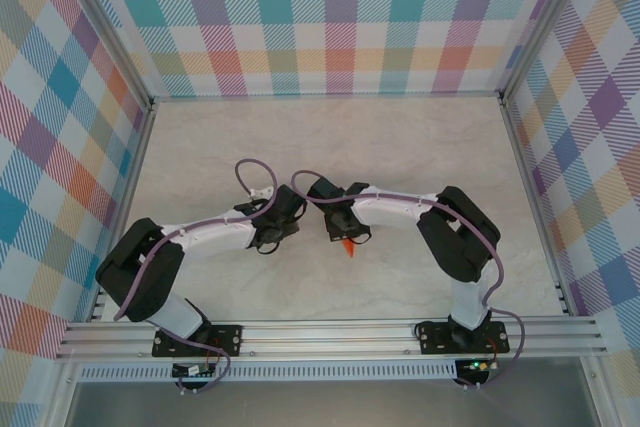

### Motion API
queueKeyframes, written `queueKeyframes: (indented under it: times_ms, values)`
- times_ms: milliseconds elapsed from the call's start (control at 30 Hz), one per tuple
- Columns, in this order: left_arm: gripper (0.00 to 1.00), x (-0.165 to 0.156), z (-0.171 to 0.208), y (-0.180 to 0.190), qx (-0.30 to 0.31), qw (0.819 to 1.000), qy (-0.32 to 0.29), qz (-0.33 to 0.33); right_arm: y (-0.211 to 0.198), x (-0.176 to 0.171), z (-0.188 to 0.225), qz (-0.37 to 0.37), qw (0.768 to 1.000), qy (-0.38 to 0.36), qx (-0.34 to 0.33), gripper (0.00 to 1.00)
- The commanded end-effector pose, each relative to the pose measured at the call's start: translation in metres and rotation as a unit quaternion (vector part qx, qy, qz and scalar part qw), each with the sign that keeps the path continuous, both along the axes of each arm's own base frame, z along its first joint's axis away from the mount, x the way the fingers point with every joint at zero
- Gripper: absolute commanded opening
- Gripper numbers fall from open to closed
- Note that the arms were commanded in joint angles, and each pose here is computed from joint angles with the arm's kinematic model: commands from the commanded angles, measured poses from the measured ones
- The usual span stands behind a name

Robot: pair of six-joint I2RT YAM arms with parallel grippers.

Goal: Fold a paper plane with a square sheet of paper (pick it up from the middle)
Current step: Move the paper plane to the top-center of the table.

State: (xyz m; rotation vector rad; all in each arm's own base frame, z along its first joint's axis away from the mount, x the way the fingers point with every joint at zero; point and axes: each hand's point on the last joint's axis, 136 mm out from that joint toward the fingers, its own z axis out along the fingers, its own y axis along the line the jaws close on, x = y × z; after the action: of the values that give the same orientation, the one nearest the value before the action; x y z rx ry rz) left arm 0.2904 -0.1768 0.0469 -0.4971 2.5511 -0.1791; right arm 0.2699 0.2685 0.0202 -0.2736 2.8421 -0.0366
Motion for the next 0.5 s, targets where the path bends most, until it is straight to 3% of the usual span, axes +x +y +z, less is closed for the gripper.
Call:
queueKeyframes:
  times_ms: [0,167,467]
  values:
    - [0.46,0.001,0.015,0.012,0.011,1.000,-0.016,0.016,0.011,0.018,0.036,0.010,0.999,-0.041,0.021,0.10]
    - [0.48,-0.006,0.019,0.023,0.019,0.999,-0.020,0.026,0.017,0.055,0.057,0.008,0.997,-0.070,0.038,0.10]
    - [0.61,-0.016,0.026,0.043,0.030,0.998,-0.026,0.045,0.020,0.133,0.061,-0.004,0.992,-0.109,0.062,0.11]
